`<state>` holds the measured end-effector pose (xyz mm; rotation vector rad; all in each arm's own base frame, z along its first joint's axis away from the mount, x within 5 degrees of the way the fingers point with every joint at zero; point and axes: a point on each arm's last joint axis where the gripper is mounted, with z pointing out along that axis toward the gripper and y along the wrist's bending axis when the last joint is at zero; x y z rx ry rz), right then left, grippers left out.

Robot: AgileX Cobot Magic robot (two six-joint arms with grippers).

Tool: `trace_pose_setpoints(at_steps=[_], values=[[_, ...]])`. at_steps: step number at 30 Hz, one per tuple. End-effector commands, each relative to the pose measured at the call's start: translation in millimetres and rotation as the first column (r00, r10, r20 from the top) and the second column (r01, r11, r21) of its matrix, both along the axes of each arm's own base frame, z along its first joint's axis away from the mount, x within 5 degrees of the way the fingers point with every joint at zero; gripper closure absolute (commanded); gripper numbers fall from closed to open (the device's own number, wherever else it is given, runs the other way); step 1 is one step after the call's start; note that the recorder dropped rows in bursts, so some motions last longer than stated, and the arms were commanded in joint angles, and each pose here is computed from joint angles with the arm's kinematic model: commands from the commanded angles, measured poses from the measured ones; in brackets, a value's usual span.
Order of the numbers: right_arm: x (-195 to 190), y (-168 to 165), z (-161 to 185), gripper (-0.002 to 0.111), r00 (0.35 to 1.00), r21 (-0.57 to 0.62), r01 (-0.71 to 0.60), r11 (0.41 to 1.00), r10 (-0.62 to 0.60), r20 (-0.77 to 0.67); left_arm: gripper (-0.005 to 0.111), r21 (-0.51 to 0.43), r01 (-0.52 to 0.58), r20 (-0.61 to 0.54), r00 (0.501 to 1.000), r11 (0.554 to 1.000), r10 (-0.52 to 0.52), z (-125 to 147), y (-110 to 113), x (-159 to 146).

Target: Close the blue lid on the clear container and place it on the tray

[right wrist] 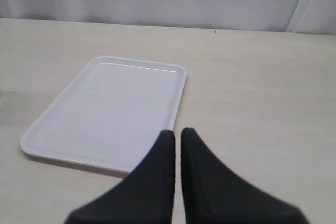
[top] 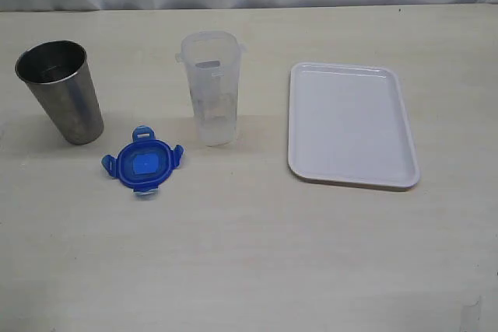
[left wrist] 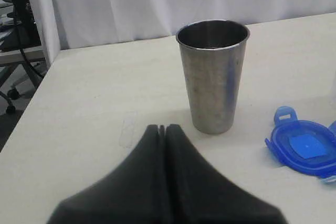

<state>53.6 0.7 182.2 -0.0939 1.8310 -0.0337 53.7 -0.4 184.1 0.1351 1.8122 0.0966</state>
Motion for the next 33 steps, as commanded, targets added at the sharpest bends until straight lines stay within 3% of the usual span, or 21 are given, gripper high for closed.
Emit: trace_pose_setpoints(at_steps=[1,11,13,15,19,22,25,27,28,29,30,31,32,33], values=[[-0.2,-0.4,-0.2,0.104,1.000,-0.003,0.005,1.000,-0.005,0.004,0.107,0.003,0.009,0.043,0.999,1.000,-0.009,2.9,-0.4,0.9],[-0.2,-0.4,-0.2,0.104,1.000,-0.003,0.005,1.000,-0.005,0.004,0.107,-0.001,0.006,0.300,0.954,1.000,-0.005,26.5,-0.2,2.6],[-0.2,-0.4,-0.2,0.104,1.000,-0.003,0.005,1.000,-0.005,0.004,0.107,0.036,0.002,0.362,0.932,0.999,-0.015,32.5,-0.3,2.0],[-0.2,-0.4,-0.2,0.104,1.000,-0.003,0.005,1.000,-0.005,0.004,0.107,0.043,-0.001,0.478,0.878,0.999,-0.019,43.9,-0.6,-0.1],[-0.2,-0.4,-0.2,0.104,1.000,-0.003,0.005,1.000,-0.005,0.004,0.107,0.017,0.007,0.697,0.717,1.000,-0.017,66.8,-1.0,-9.5],[-0.2,-0.4,-0.2,0.104,1.000,-0.003,0.005,1.000,-0.005,0.004,0.107,-0.121,0.115,0.765,0.644,0.986,0.018,74.8,-1.7,-14.7],[-0.2,-0.4,-0.2,0.104,1.000,-0.003,0.005,1.000,-0.005,0.004,0.107,-0.243,0.226,0.786,0.616,0.943,0.055,78.1,-2.1,-17.3],[-0.2,-0.4,-0.2,0.104,1.000,-0.003,0.005,1.000,-0.005,0.004,0.098,-0.213,0.225,0.789,0.613,0.951,0.031,78.2,-3.7,-17.5],[-0.2,-0.4,-0.2,0.104,1.000,-0.003,0.005,1.000,-0.005,0.004,0.082,-0.190,0.236,0.810,0.587,0.953,0.016,84.2,-5.0,-20.1],[-0.2,-0.4,-0.2,0.104,1.000,-0.003,0.005,1.000,-0.005,0.004,0.074,-0.195,0.248,0.818,0.575,0.949,0.018,86.8,-5.0,-21.3],[-0.2,-0.4,-0.2,0.104,1.000,-0.003,0.005,1.000,-0.005,0.004,0.045,-0.206,0.264,0.827,0.562,0.942,0.023,91.8,-5.0,-23.2],[-0.2,-0.4,-0.2,0.104,1.000,-0.003,0.005,1.000,-0.005,0.004,0.033,-0.204,0.265,0.830,0.558,0.942,0.023,93.4,-5.0,-23.8],[-0.2,-0.4,-0.2,0.104,1.000,-0.003,0.005,1.000,-0.005,0.004,0.011,-0.204,0.266,0.834,0.551,0.942,0.025,98.4,-4.8,-25.3],[-0.2,-0.4,-0.2,0.104,1.000,-0.003,0.005,1.000,-0.005,0.004,0.006,-0.204,0.266,0.835,0.549,0.942,0.026,100.5,-4.8,-25.9]])
